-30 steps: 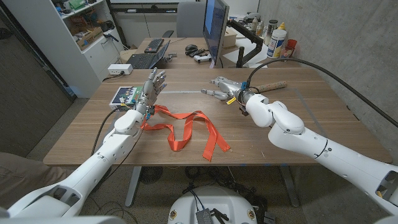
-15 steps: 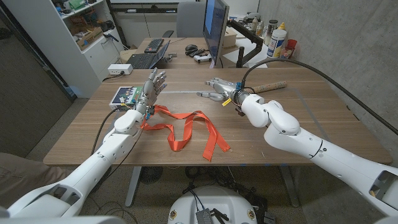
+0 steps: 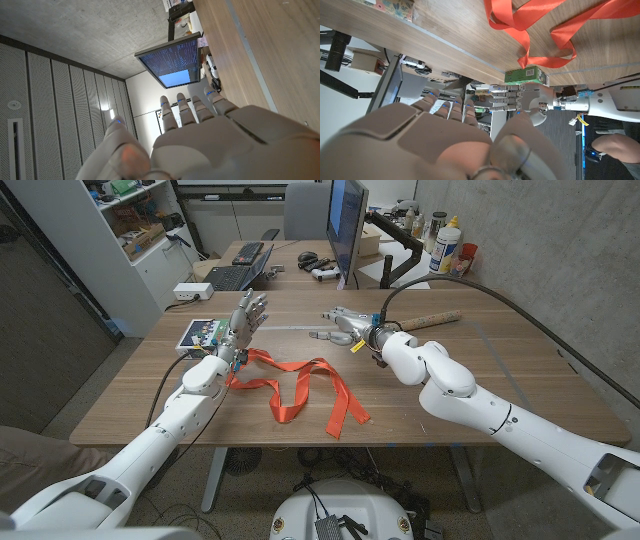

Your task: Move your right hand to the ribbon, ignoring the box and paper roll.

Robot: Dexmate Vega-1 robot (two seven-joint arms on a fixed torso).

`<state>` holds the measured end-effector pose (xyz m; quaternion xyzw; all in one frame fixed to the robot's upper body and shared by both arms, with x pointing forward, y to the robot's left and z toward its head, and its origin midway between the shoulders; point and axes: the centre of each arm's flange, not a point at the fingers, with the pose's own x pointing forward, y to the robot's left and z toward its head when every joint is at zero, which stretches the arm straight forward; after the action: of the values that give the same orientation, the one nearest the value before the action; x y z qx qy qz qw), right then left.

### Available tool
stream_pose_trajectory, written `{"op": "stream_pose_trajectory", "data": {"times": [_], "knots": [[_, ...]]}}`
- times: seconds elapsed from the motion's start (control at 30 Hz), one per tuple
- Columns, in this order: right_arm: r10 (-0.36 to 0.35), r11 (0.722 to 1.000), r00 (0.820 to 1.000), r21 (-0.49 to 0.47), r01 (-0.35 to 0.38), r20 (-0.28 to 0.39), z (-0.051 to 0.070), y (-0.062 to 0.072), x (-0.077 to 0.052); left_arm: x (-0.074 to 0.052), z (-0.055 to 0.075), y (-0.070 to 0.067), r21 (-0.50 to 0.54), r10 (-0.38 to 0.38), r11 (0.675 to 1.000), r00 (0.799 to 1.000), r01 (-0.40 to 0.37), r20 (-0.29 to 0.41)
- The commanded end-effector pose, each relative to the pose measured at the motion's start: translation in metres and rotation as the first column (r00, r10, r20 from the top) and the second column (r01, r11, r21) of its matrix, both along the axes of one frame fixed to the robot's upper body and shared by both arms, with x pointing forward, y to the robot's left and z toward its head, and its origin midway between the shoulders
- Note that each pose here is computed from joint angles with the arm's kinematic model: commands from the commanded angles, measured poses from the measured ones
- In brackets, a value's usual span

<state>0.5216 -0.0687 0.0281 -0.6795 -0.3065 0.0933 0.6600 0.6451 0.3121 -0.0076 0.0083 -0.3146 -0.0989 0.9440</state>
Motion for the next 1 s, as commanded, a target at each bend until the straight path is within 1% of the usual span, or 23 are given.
{"op": "stream_pose_trajectory", "data": {"times": [0.03, 0.37, 0.57, 0.67, 0.73, 1.0], "knots": [[0.056, 0.998, 0.998, -0.008, -0.056, -0.011, -0.007, 0.012, 0.002, -0.004, -0.003, -0.002, 0.0, -0.003, 1.0, 1.0, 0.003, -0.001], [0.08, 0.996, 0.995, -0.028, -0.082, -0.052, -0.013, 0.017, 0.007, -0.005, -0.006, -0.002, -0.005, 0.005, 1.0, 1.0, -0.005, -0.007], [0.079, 0.996, 0.994, -0.039, -0.082, -0.07, -0.016, 0.019, 0.01, -0.006, -0.005, -0.002, -0.011, 0.005, 1.0, 1.0, -0.005, -0.001], [0.076, 0.996, 0.995, -0.041, -0.079, -0.067, -0.017, 0.02, 0.011, -0.008, -0.005, -0.002, -0.014, 0.007, 1.0, 1.0, -0.007, 0.0], [0.077, 0.996, 0.995, -0.04, -0.08, -0.067, -0.018, 0.021, 0.011, -0.01, -0.004, 0.0, 0.0, 0.032, 0.999, 0.999, -0.032, 0.002], [0.074, 0.996, 0.995, -0.052, -0.078, -0.065, -0.021, 0.023, 0.012, -0.012, -0.003, 0.002, -0.009, 0.033, 0.999, 0.999, -0.033, 0.001]]}}
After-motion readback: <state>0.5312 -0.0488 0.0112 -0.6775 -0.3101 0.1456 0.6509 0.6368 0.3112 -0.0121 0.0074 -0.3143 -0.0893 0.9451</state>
